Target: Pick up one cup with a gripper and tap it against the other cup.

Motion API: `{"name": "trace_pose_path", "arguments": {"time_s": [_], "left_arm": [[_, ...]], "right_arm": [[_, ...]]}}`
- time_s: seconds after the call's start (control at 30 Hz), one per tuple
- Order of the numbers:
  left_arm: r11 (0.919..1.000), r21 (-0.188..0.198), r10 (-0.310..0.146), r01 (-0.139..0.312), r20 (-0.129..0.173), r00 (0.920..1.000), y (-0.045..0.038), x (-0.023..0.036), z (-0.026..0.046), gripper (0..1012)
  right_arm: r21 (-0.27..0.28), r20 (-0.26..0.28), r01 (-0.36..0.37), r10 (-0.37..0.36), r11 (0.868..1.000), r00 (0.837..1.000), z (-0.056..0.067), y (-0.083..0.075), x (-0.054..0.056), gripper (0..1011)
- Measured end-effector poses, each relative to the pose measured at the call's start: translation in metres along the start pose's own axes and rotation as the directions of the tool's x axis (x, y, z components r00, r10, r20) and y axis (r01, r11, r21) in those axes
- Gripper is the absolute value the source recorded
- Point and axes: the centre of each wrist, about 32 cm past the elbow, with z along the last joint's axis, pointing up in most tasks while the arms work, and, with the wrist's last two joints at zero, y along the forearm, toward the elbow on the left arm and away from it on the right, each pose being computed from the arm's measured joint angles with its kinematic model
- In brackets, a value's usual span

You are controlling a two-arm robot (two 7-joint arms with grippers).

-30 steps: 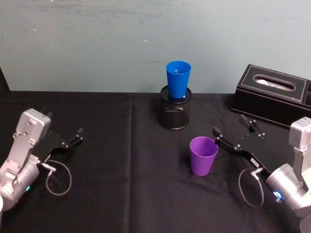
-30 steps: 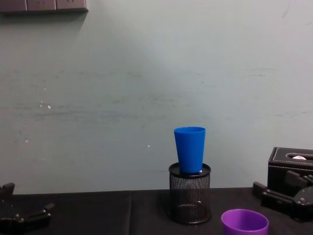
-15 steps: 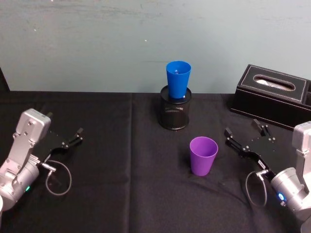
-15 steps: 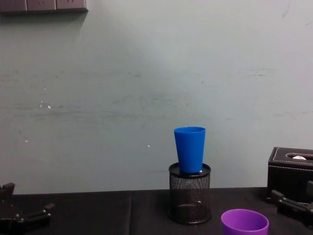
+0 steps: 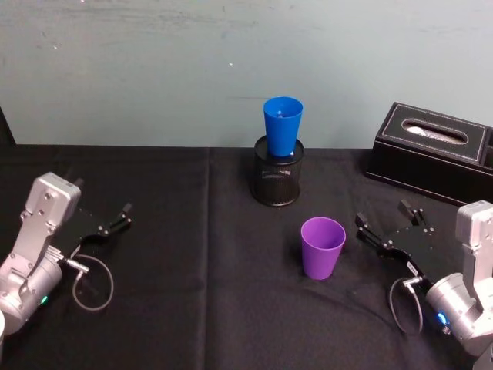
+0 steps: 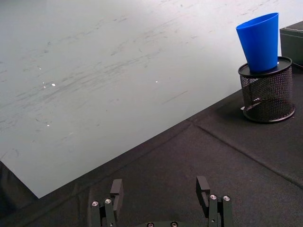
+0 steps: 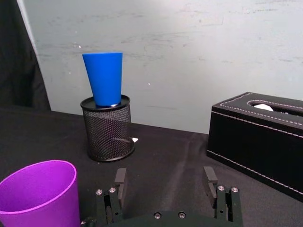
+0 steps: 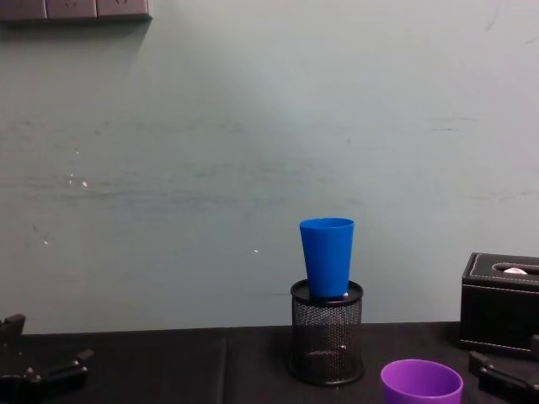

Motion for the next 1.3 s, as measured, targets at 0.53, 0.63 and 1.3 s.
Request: {"name": "trace_pose_path", "arguments": {"time_s": [0.53, 0.63, 1.3], "left_arm": [[1.0, 0.0, 0.0, 0.0, 0.0, 1.0, 0.0, 0.0, 0.0, 1011], [1.0, 0.0, 0.0, 0.0, 0.0, 1.0, 0.0, 0.0, 0.0, 1011], [1.0, 0.0, 0.0, 0.0, 0.0, 1.0, 0.0, 0.0, 0.0, 1011]], "right_arm": [[-0.006, -0.001, 0.0, 0.0, 1.0, 1.0, -0.0016, 0.0001, 0.0003, 1003], [-0.006, -0.002, -0.001, 0.001, 1.0, 1.0, -0.0014, 0.0001, 0.0002, 1003], [-0.005, -0.001, -0.003, 0.003, 1.0, 1.0, -0.0012, -0.0001, 0.0002, 1003]]}}
